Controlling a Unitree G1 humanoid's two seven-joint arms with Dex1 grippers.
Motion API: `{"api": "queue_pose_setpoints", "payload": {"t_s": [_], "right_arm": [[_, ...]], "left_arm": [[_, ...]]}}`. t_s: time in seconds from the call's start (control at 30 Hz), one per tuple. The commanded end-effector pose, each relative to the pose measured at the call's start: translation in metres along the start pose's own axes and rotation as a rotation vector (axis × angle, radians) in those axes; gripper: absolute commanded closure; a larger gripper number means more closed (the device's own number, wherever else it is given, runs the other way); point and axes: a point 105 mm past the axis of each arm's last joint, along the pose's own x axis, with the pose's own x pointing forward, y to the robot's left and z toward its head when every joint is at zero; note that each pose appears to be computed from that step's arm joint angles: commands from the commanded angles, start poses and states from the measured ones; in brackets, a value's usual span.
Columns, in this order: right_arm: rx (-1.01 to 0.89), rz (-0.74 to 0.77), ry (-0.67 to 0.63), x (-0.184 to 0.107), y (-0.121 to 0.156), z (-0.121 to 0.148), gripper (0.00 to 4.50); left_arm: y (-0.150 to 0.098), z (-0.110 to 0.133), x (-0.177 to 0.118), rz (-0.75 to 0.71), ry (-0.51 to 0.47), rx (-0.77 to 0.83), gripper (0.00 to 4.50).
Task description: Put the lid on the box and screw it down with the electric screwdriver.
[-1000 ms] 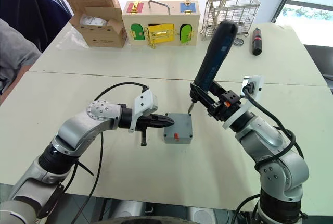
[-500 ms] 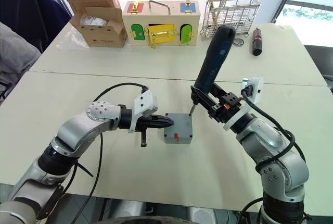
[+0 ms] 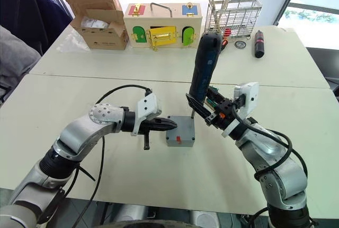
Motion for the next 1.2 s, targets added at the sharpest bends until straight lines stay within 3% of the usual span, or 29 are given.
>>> {"api": "queue_pose_setpoints", "payload": {"t_s": [0.03,0.63,1.2], "right_arm": [[0.069,0.029,0.086,-0.001,0.008,-0.024,2.74],[0.098,-0.006,0.218,-0.010,0.009,-0.066,2.74],[0.097,0.001,0.260,-0.011,0.007,-0.074,2.74]], "left_arm": [[-0.005,-0.001,0.002,-0.013,0.005,0.012,4.50],[-0.009,-0.013,0.005,-0.019,0.050,0.002,4.50],[-0.009,-0.024,0.008,-0.012,0.074,-0.043,4.50]]}}
